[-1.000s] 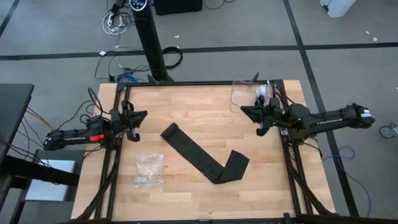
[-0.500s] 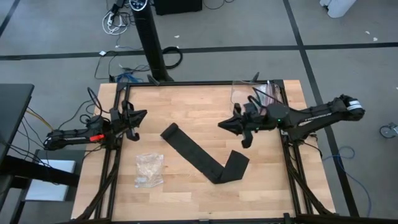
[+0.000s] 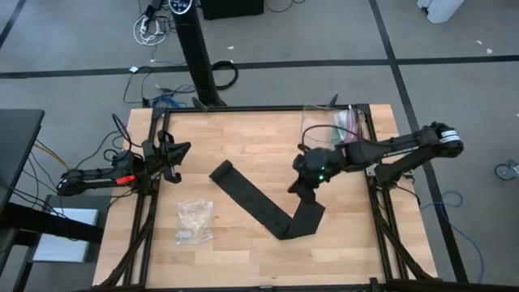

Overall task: Roll bandage
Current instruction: Roll the black bandage

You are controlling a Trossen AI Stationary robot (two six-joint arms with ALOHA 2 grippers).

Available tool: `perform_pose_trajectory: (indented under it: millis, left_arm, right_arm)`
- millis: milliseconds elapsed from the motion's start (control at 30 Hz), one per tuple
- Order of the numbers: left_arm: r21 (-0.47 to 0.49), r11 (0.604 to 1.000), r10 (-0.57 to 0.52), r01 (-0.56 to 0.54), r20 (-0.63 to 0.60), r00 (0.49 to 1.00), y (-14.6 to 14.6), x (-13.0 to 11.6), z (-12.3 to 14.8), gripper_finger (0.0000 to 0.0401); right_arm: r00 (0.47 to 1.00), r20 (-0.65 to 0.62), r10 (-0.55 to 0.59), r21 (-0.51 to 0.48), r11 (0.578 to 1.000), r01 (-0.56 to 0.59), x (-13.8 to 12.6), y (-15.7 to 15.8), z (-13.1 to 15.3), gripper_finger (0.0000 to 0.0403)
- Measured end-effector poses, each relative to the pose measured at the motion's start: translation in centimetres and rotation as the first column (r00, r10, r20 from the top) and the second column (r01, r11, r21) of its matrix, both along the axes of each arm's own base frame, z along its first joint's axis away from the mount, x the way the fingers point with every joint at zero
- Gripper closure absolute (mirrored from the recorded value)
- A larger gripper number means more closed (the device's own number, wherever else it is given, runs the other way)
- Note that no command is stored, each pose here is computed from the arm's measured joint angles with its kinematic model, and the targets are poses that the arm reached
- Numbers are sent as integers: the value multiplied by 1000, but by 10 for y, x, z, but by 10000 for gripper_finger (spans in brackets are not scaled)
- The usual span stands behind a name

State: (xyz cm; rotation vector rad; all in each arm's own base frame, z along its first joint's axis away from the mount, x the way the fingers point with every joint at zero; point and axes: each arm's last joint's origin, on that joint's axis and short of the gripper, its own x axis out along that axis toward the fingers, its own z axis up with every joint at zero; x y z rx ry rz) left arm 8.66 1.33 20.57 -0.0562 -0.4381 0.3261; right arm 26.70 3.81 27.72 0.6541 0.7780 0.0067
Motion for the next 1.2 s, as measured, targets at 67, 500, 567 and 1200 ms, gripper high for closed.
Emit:
perform_pose_trajectory:
  millis: [67,500,567,1200]
  left_arm:
    - [0,1000,0,0,0,1000,0,0,0,364]
    - [1,1000,0,0,34,999,0,-1,3,364]
    - [2,1000,-1,0,46,999,0,-2,4,364]
    - [-2,1000,10,-10,65,998,0,-3,6,364]
  right_arm:
    - [998,-68,19,-14,1000,-20,0,5,-9,385]
    - [911,-413,-19,-119,992,-33,3,23,-62,397]
    - [891,-454,-14,-91,995,-31,4,24,-69,394]
    - [769,-632,-97,-227,972,-64,7,5,-105,285]
